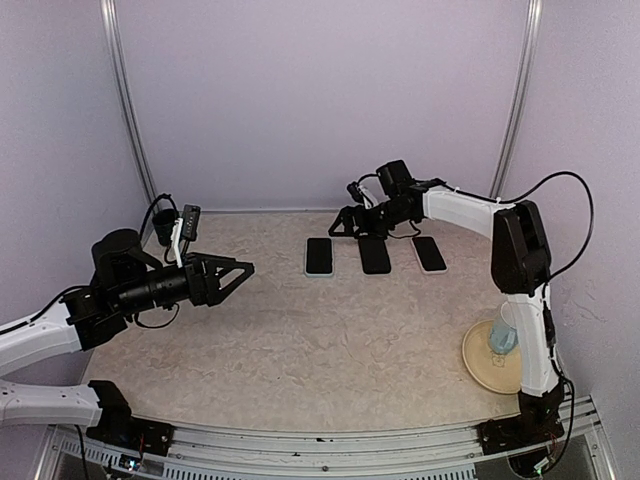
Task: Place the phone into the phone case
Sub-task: Reset both arms
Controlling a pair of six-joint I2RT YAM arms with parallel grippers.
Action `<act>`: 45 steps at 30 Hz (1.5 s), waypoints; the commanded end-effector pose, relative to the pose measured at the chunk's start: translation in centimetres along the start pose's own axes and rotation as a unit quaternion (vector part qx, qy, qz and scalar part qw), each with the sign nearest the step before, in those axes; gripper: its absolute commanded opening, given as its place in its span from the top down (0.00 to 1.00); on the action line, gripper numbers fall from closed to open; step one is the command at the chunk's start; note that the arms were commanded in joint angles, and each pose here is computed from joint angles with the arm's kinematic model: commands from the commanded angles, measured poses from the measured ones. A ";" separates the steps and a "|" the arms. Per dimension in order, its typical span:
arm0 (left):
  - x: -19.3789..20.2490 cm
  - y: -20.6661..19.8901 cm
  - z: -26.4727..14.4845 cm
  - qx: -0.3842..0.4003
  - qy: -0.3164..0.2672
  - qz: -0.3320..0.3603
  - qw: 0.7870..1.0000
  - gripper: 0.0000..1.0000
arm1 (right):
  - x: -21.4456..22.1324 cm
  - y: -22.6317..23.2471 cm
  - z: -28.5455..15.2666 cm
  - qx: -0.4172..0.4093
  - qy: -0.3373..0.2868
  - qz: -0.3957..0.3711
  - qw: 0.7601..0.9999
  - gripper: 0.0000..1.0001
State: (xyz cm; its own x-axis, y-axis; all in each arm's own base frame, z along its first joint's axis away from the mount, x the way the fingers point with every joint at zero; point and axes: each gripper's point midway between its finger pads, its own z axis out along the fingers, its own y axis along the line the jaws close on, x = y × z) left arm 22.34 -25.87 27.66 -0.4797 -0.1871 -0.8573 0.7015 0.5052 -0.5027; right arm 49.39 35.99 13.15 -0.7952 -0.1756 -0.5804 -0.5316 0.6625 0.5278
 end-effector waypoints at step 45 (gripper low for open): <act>-5.3 6.9 -5.5 -0.218 -0.063 0.106 0.968 0.01 | 14.5 4.0 -30.0 0.212 -0.301 -0.129 0.921 0.00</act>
State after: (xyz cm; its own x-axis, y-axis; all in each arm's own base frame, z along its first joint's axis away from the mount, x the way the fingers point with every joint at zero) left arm 26.59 -18.53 28.74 -0.3415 -0.1562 -0.9268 0.5135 0.7949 -0.3232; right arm 28.09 15.20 26.60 -0.2888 -0.0170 -0.9572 -0.4363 0.8923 0.1158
